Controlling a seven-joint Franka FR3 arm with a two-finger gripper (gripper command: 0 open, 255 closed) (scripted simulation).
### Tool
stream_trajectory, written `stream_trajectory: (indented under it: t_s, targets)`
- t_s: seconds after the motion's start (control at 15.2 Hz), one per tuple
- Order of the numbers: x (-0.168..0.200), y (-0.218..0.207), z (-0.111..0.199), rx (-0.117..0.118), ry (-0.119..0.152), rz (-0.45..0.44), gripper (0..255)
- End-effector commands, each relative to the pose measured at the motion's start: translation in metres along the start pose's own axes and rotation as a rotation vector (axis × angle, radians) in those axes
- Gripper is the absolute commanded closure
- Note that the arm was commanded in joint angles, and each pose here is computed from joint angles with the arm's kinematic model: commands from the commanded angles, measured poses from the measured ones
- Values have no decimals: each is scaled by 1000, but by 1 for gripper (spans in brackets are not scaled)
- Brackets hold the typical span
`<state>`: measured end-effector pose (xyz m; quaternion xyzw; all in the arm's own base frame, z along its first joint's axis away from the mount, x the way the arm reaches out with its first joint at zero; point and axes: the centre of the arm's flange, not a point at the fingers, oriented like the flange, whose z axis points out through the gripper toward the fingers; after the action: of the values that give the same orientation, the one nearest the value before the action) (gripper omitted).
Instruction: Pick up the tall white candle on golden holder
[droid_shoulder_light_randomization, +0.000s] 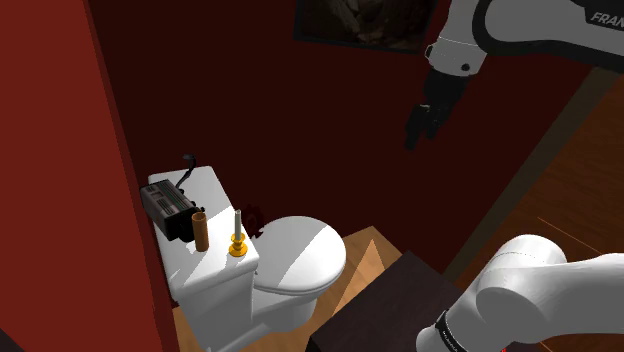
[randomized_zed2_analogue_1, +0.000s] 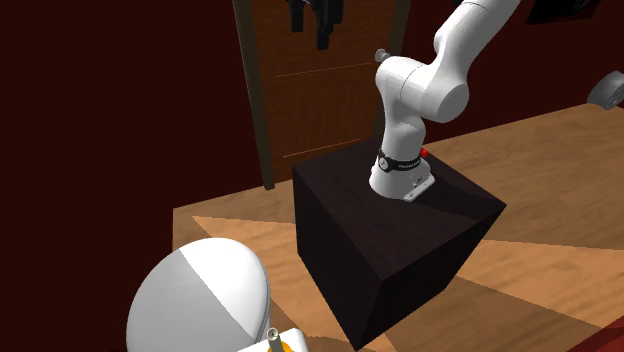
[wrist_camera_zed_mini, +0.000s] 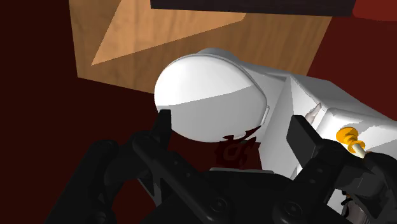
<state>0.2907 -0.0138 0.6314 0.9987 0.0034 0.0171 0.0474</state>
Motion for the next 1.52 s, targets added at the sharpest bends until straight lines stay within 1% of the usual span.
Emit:
stream_trajectory:
  t_s: [0.0, 0.73, 1.45]
  targets:
    - [0, 0, 0, 0, 0, 0, 0]
    - [41, -85, 95, 55, 113, -37, 0]
    - [89, -176, 181, 110, 227, -75, 0]
